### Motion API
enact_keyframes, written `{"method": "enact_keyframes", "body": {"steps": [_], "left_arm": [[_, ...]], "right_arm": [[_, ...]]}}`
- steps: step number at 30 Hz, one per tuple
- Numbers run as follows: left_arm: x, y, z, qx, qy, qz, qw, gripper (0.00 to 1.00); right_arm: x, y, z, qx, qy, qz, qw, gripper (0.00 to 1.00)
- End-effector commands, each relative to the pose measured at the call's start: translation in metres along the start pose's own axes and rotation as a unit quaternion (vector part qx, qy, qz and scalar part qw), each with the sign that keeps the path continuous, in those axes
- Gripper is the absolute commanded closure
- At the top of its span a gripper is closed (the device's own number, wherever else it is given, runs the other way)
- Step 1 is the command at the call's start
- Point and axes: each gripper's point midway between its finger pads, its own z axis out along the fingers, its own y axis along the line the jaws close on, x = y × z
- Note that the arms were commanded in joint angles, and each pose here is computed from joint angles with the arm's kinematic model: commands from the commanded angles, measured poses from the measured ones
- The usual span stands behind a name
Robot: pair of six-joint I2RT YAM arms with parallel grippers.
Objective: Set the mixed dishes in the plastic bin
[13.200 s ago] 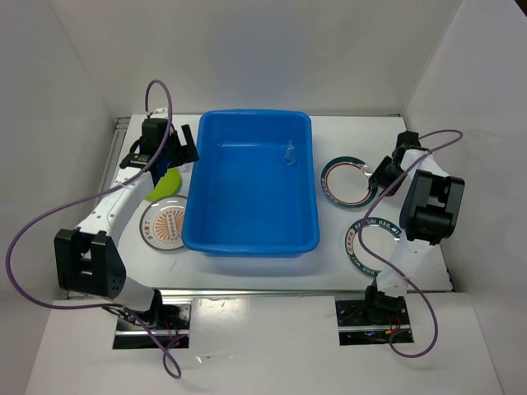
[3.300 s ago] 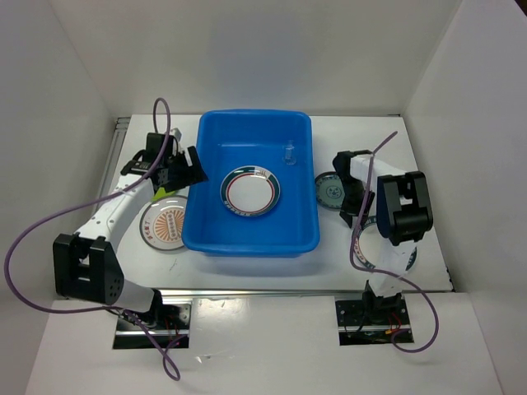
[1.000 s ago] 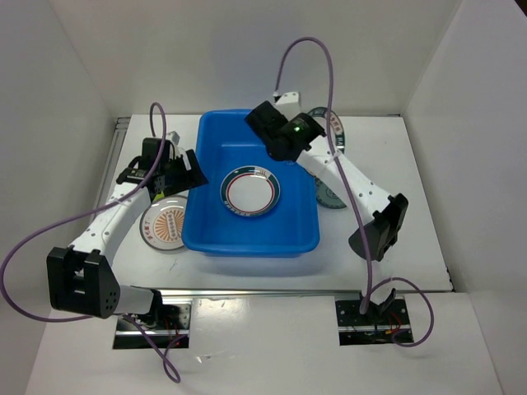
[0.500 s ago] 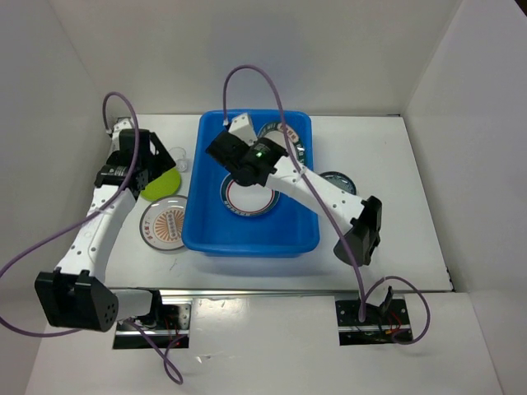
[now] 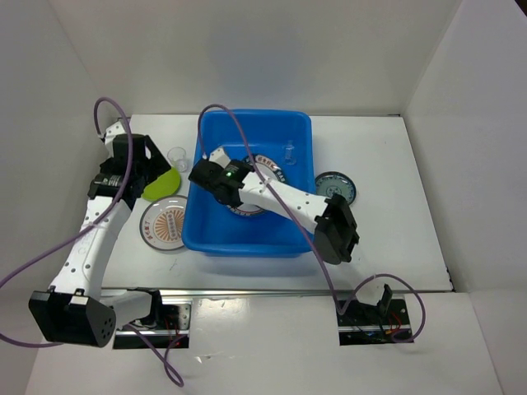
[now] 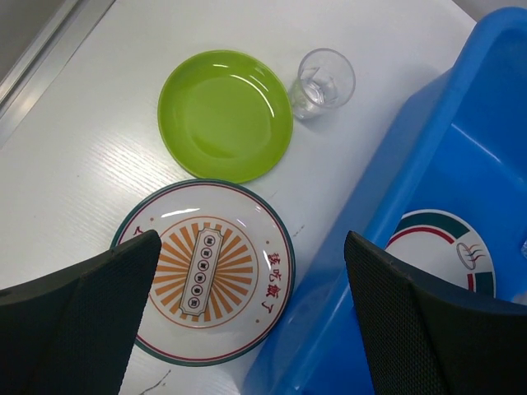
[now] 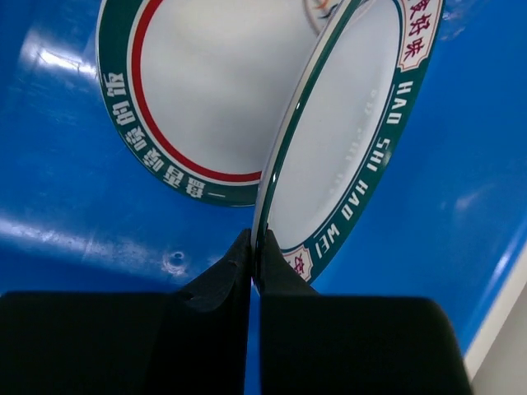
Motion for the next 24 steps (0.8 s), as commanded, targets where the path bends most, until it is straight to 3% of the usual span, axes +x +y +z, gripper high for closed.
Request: {"method": "enact_keyframes", "body": {"steps": [1, 8, 13, 24], "left_arm": [[0.003, -0.004, -0.005, 0.022, -0.001, -0.013, 1.000, 0.01], [0.009, -0.005, -0.003, 0.029, 0.004, -0.017, 0.999, 0.01], [0.012, -0.007, -0.002, 0.037, 0.009, -0.017, 0.999, 0.01], [0.018, -0.009, 0.001, 0.042, 0.018, -0.011, 0.999, 0.01]], "right_arm": [[0.000, 0.015, 0.019, 0.003, -0.003, -0.011, 1.000, 1.00], [-0.022, 0.026, 0.022, -0.013, -0.033, -0.008, 0.999, 1.00], [-0.007, 0.045, 0.039, -0.029, -0.002, -0.027, 0.999, 1.00], [-0.014, 0.056, 0.014, 0.003, -0.051, -0.071, 0.996, 1.00]]}}
